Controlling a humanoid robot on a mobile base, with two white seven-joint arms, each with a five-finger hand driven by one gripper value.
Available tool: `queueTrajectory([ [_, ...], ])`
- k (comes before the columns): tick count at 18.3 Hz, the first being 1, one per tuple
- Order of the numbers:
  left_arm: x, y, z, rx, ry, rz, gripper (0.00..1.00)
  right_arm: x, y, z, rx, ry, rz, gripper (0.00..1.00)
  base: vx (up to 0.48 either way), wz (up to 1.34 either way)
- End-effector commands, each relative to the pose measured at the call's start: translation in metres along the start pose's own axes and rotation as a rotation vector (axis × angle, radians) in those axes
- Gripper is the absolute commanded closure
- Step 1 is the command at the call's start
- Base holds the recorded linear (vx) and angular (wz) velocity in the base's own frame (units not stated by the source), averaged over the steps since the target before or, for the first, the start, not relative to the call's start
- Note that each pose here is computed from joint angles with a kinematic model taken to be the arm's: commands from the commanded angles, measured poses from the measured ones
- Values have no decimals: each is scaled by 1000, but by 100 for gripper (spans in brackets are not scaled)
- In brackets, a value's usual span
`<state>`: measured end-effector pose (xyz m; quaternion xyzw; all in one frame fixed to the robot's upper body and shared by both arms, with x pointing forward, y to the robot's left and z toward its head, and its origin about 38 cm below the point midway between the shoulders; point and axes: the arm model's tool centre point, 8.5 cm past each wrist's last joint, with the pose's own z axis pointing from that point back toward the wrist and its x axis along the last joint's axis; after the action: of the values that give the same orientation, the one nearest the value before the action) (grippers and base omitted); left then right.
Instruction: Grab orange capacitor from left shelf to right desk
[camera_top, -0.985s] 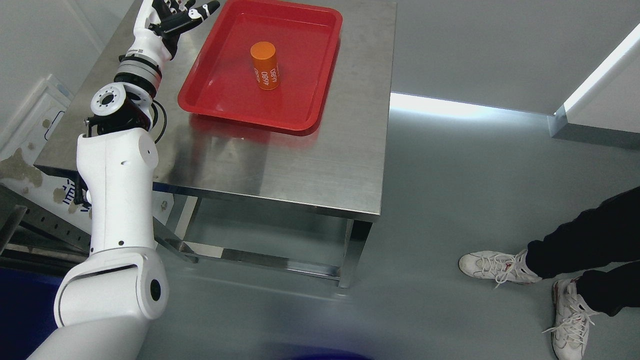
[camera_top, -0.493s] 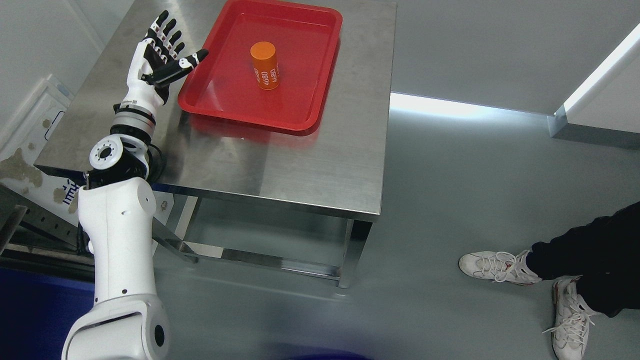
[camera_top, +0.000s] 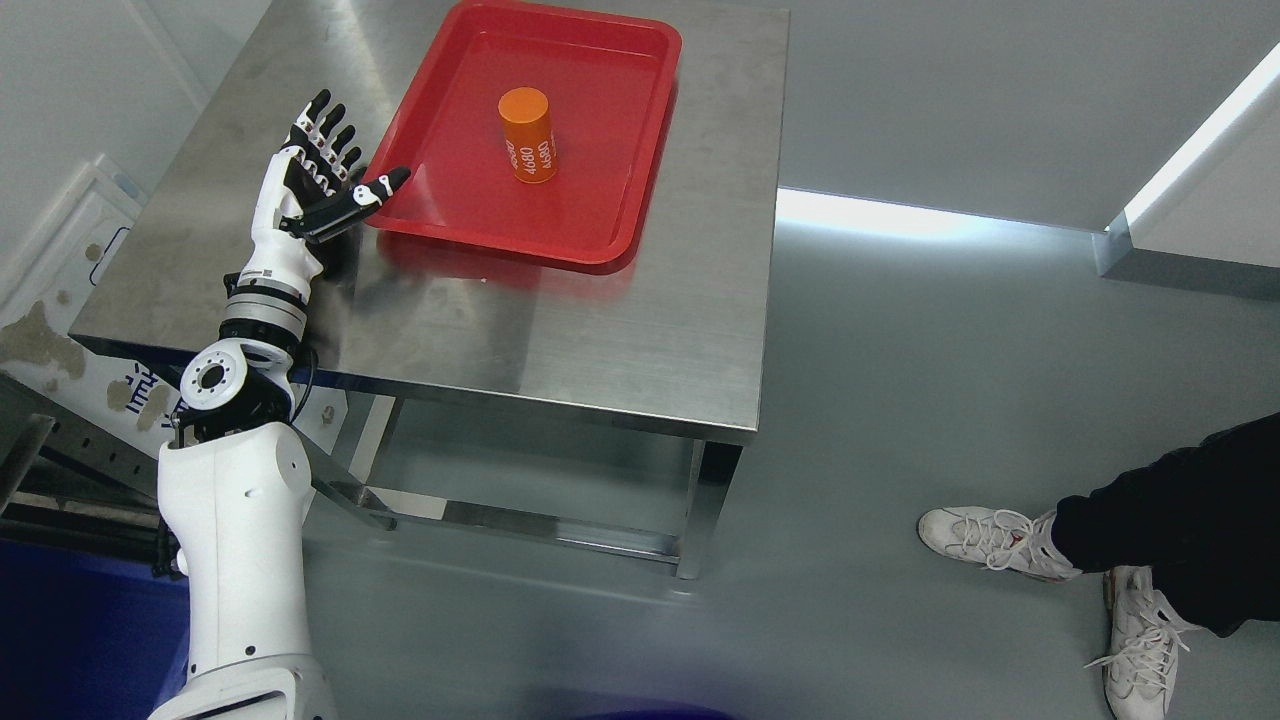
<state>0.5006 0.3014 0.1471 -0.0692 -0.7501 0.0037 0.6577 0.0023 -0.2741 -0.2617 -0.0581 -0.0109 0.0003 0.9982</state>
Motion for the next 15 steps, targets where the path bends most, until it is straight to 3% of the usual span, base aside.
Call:
queueTrajectory([
  [1, 5, 10, 10, 15, -20, -13, 0, -7, -11, 0, -18, 0, -7, 0, 13, -11],
  [5, 45, 7, -14, 9, -101, 8, 0, -7, -11, 0, -18, 0, -7, 0, 9, -2],
  [15, 80, 0, -32, -12, -142, 13, 0, -7, -11, 0, -18, 0, -7, 0, -7, 2],
])
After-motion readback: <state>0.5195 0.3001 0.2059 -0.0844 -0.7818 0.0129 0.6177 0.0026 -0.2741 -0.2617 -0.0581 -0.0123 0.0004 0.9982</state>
